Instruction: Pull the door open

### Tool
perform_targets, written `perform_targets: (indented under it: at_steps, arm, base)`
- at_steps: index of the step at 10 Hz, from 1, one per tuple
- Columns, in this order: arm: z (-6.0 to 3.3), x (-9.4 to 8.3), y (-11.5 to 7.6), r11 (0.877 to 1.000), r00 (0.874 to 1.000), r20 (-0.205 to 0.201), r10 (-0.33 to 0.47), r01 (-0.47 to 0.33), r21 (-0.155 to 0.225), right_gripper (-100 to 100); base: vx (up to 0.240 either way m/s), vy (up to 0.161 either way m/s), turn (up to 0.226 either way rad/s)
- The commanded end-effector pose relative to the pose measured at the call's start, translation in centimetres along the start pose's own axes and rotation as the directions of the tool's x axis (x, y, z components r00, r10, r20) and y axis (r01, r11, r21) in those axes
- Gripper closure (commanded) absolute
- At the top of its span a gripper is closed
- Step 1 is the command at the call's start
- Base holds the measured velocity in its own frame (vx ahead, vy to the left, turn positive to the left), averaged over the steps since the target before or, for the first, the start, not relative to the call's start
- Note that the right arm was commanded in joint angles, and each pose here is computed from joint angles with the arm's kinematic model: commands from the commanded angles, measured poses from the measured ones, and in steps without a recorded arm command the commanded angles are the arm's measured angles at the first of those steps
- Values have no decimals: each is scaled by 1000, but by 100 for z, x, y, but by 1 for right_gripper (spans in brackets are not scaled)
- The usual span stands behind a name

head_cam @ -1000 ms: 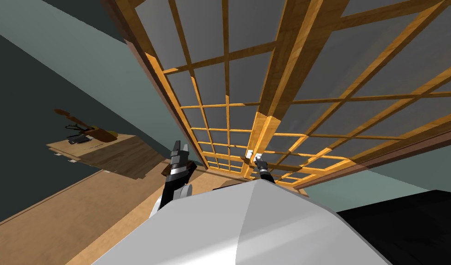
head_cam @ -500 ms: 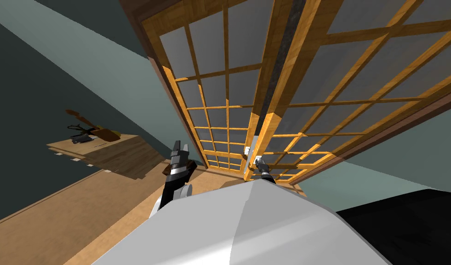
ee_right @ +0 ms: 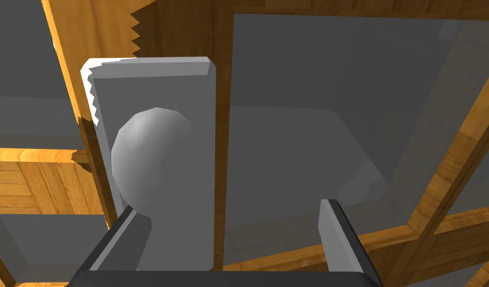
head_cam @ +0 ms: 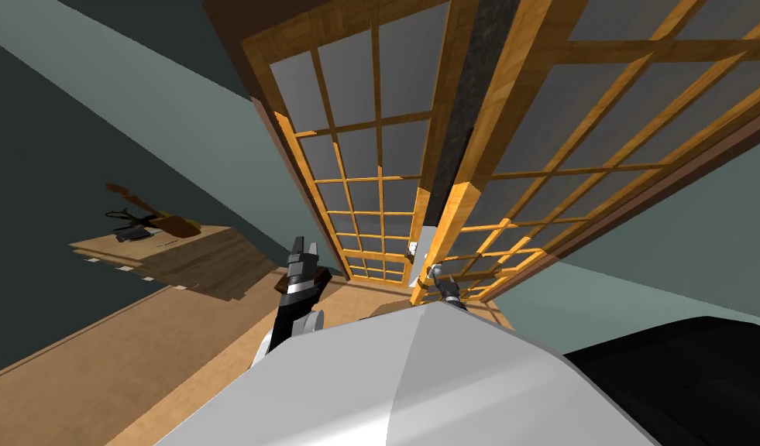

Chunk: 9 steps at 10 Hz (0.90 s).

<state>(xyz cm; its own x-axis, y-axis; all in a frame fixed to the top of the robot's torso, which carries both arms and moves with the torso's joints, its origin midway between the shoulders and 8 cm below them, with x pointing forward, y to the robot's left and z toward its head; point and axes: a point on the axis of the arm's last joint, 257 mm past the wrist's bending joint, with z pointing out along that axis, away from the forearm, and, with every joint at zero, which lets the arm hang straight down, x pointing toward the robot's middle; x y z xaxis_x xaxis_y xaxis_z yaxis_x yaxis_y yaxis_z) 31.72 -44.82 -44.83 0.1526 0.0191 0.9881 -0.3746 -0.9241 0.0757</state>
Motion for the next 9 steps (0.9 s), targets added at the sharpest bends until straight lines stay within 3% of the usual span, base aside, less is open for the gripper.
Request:
perform_targets:
  at_steps: [1, 3, 4, 5, 9]
  arm:
    - [-151, -175, 248, 999, 999, 49, -24, 25, -32, 100]
    - [-151, -175, 248, 999, 999, 49, -24, 25, -32, 100]
    - [-108, -46, 162, 1000, 1000, 7, -13, 12, 13, -100]
    - [-99, -9, 138, 1000, 1000, -4, -9, 9, 26, -100]
    - [-66, 267, -71, 991, 997, -78, 25, -14, 136, -100]
  base:
    - [-178, 33, -128]
    - [-99, -18, -40]
    - [-143, -30, 171]
    - [-209, -29, 114]
    - [-179, -15, 120]
